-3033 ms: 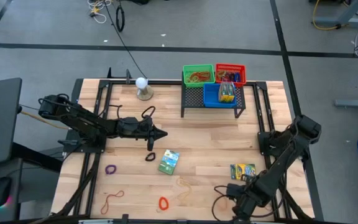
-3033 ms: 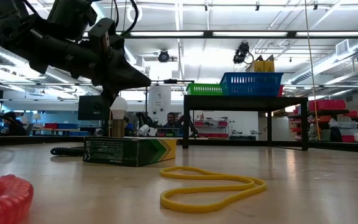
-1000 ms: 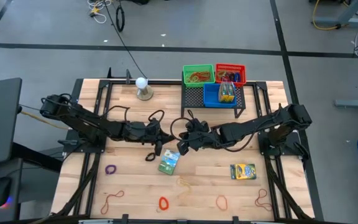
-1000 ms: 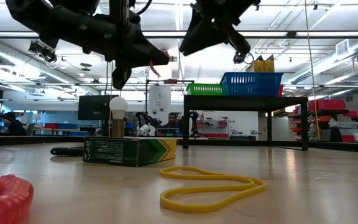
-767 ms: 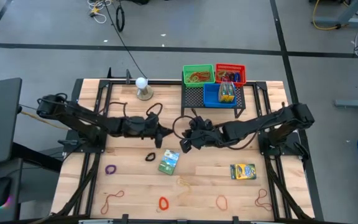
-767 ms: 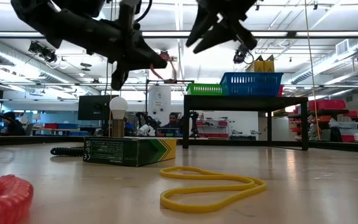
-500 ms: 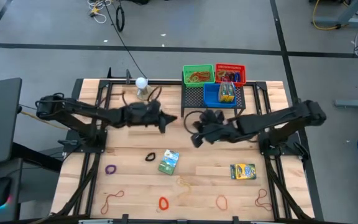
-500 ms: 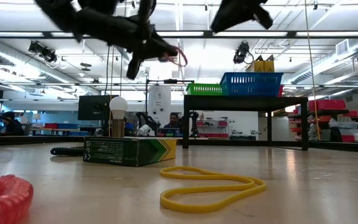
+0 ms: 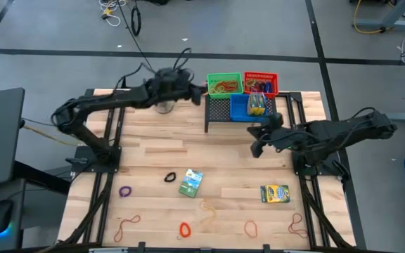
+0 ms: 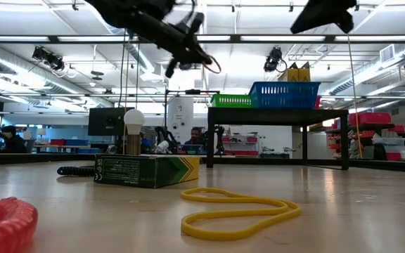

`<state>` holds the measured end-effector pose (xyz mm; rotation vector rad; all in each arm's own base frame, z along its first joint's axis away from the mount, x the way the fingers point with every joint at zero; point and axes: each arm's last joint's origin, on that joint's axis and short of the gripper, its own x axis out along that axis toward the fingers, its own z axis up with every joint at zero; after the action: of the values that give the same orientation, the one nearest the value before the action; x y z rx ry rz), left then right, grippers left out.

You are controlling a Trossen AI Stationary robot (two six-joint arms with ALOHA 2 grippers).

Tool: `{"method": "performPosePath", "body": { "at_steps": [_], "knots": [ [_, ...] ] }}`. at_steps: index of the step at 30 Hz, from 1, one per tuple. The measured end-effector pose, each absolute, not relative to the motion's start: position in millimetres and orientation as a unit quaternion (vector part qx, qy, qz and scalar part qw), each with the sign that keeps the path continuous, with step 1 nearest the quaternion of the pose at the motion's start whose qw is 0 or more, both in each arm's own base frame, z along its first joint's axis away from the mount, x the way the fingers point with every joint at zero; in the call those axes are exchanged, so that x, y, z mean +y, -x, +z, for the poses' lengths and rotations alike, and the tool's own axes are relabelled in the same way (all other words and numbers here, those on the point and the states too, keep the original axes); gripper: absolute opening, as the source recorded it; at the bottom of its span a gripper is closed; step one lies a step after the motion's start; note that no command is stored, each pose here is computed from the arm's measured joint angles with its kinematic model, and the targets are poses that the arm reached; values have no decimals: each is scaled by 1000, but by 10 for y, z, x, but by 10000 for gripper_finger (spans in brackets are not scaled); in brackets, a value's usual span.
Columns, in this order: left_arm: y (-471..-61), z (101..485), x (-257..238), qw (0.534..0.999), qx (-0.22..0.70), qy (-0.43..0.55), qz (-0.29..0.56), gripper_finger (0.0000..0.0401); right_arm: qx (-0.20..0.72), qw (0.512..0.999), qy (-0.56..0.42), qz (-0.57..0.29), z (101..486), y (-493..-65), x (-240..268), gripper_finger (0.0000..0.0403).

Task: Pick & Place Office Desk Supplies
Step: Put the orange rubber band into the green bin

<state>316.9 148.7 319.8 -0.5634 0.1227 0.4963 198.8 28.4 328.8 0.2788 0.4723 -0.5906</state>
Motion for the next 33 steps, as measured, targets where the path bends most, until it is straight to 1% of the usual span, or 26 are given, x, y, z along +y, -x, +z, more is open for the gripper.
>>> {"method": "performPosePath", "body": {
  "at_steps": [8,14,19,25,28,31,33],
  "knots": [
    [-3719,3161,2016,918,78,292,256,4,196,928,-139,-284,3248,-1671,205,4],
    [-4027,3006,2261,901,145,305,273,15,192,933,-118,-281,3251,-1613,189,9],
    [-4149,2961,2292,887,176,309,294,55,194,934,-110,-278,3252,-1615,190,4],
    [-4143,3075,2286,888,186,294,299,124,198,936,-93,-276,3251,-1619,190,11],
    [-4127,3198,2286,892,194,269,307,155,201,937,-84,-274,3251,-1619,190,10],
    [-4099,3315,2279,895,206,241,315,174,201,936,-77,-278,3252,-1618,187,6],
    [-4069,3370,2266,891,225,233,319,179,200,935,-69,-284,3254,-1616,183,6]
  ]
}}
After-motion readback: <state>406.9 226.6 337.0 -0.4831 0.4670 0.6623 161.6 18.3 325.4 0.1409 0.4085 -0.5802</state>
